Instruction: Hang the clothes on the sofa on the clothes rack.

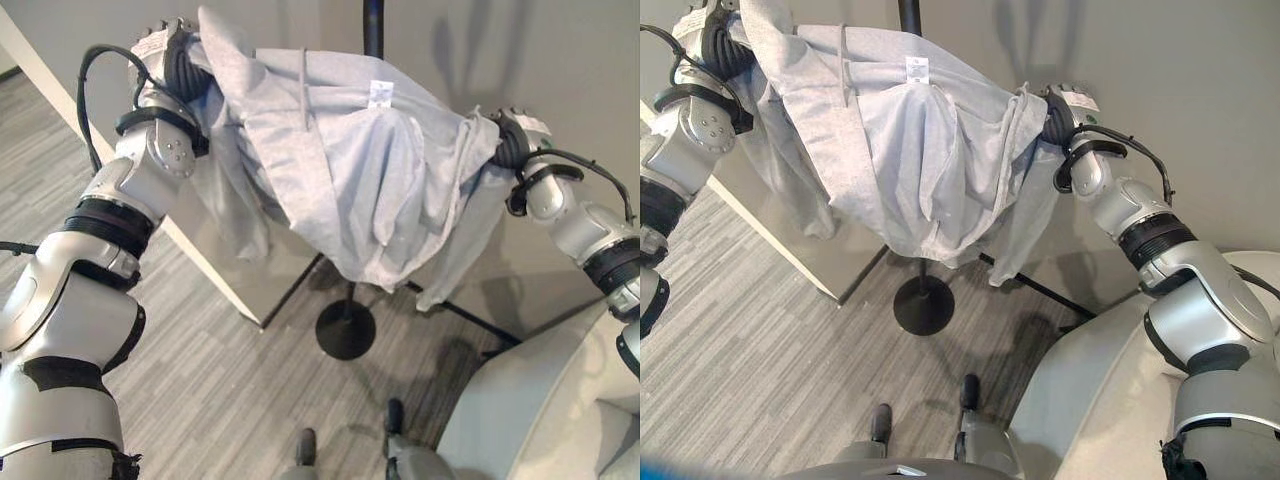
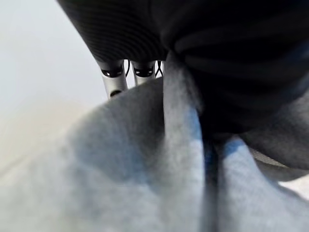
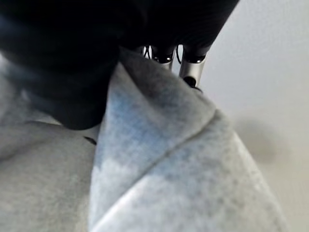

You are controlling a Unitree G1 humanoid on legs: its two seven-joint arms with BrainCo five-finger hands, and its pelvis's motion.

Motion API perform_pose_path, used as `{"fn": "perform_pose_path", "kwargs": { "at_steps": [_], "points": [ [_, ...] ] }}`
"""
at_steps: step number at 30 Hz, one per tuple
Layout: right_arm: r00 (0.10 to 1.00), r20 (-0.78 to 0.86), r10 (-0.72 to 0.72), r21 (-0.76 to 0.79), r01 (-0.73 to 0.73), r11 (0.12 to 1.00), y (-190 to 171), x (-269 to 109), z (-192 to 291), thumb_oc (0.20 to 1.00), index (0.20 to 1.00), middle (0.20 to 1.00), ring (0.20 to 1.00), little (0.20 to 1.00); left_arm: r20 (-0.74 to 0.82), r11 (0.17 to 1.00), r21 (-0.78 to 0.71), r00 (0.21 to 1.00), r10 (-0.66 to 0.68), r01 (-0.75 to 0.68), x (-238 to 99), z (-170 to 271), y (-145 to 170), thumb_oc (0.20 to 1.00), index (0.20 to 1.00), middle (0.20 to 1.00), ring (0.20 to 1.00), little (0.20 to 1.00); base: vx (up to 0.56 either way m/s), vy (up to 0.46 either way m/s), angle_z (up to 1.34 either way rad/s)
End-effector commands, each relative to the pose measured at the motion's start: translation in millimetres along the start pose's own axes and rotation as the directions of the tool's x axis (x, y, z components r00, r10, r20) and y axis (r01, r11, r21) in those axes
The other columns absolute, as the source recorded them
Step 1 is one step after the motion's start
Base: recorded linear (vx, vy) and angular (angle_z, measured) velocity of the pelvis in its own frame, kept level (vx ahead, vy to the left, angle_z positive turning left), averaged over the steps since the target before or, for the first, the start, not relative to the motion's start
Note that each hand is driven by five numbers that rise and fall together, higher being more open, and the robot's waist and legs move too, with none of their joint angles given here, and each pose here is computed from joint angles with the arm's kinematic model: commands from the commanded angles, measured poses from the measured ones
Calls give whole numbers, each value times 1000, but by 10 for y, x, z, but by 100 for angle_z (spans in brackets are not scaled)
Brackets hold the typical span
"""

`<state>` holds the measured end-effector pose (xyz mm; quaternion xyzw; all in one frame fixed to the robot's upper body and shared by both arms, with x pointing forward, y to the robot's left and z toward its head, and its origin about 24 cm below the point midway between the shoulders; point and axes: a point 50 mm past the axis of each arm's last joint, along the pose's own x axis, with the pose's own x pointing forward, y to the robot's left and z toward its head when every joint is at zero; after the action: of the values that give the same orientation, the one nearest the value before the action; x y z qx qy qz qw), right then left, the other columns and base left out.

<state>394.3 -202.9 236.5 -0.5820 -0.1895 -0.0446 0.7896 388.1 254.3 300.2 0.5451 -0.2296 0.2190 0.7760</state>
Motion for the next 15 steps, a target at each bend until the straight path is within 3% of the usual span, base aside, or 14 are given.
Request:
{"fn": "perform_pose_path", "kwargs": {
  "at_steps": [1,2,3,4,15],
  "points": [
    [990,-23,-142,-56,141,988,-446,23,-161,269,269,269,269,269,-30,994,19,993,111,-110,124,-57,287,200,200,200,200,200,0,0,0],
    [990,-23,-142,-56,140,989,-445,23,-160,627,627,627,627,627,-31,994,19,993,110,-110,122,-59,285,322,322,322,322,322,0,0,0],
    [991,-19,-129,-50,128,990,-393,24,-146,1000,1000,1000,1000,1000,-36,996,5,995,93,-93,101,-59,217,821,821,821,821,821,0,0,0],
    [992,-15,-123,-49,122,991,-369,26,-131,1000,1000,1000,1000,1000,-42,997,2,996,81,-81,82,-71,174,1000,1000,1000,1000,1000,0,0,0],
    [998,5,-63,-7,63,998,-157,7,-57,1000,1000,1000,1000,1000,-82,1000,-25,996,-16,14,-97,-170,-155,1000,1000,1000,1000,1000,-1,0,0]
  ]
}}
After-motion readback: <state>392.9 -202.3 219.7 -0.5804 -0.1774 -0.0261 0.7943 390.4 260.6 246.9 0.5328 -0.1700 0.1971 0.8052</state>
